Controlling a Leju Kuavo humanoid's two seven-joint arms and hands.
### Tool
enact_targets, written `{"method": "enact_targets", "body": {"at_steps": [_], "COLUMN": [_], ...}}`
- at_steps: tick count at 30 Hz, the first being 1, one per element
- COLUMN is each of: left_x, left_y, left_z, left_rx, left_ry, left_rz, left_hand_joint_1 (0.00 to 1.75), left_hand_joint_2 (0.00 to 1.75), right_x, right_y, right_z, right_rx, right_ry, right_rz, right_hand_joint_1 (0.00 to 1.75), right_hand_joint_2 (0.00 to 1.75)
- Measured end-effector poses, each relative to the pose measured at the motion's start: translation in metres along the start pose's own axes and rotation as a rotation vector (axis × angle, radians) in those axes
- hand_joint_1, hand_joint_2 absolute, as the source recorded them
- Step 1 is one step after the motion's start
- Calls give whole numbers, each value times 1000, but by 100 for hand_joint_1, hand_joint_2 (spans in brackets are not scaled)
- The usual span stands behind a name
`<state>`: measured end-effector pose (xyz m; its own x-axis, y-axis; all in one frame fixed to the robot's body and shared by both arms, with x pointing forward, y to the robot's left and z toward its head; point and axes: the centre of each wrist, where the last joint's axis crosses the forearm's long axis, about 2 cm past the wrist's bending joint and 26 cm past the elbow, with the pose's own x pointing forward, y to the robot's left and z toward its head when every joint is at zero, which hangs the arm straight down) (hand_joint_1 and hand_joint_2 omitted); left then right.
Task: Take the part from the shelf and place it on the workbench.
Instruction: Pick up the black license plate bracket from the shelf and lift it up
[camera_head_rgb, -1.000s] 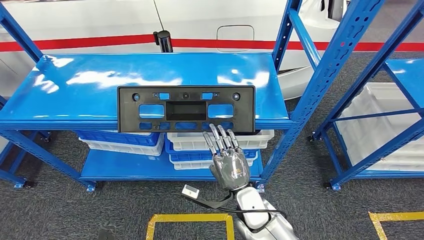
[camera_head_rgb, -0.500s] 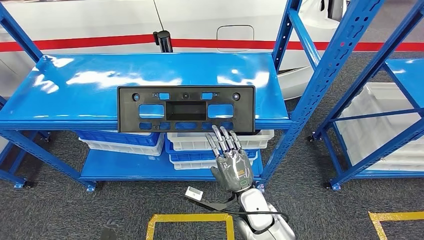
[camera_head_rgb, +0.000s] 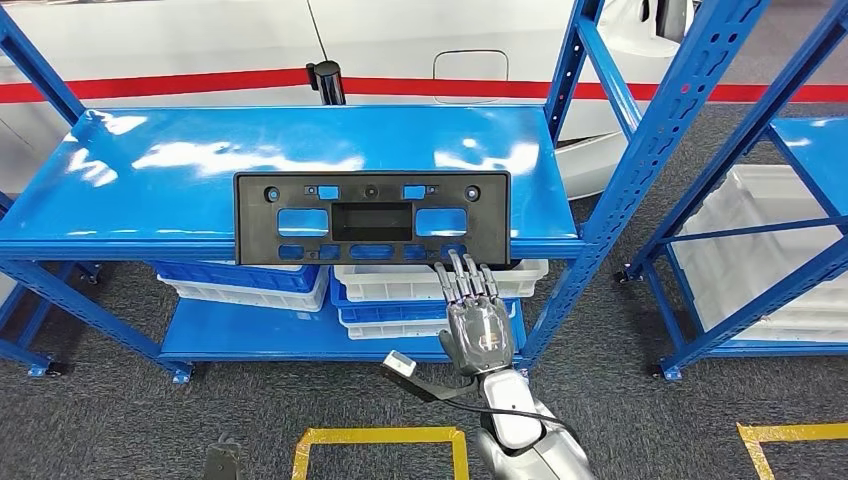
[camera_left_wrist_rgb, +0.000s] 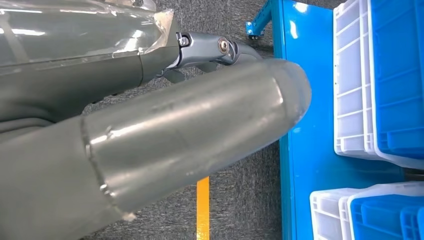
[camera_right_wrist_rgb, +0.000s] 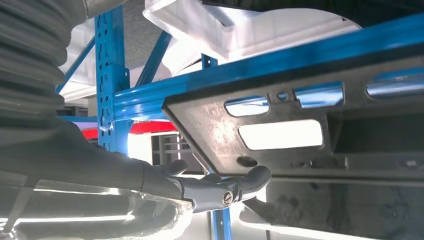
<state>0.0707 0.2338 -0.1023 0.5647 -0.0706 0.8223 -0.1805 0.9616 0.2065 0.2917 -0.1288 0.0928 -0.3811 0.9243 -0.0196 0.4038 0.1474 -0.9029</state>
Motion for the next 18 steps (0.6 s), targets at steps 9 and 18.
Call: {"method": "enact_targets", "body": {"at_steps": [9,18], "left_x": [2,2], "left_y": [-1,-1], "left_z": [-2,-2], "left_rx": [-11,-18], "left_ry": [-6,-4], "left_rz": [-6,-8], "left_hand_joint_1": [0,0], "left_hand_joint_2": [0,0], "right_x": [-7,-13], "right_y": [7,6], "right_z": [-4,-13], "right_rx": [29,22], "right_ry": [-14,-21], "right_rz": [26,40], "right_hand_joint_1": [0,0], "right_hand_joint_2": [175,175]}}
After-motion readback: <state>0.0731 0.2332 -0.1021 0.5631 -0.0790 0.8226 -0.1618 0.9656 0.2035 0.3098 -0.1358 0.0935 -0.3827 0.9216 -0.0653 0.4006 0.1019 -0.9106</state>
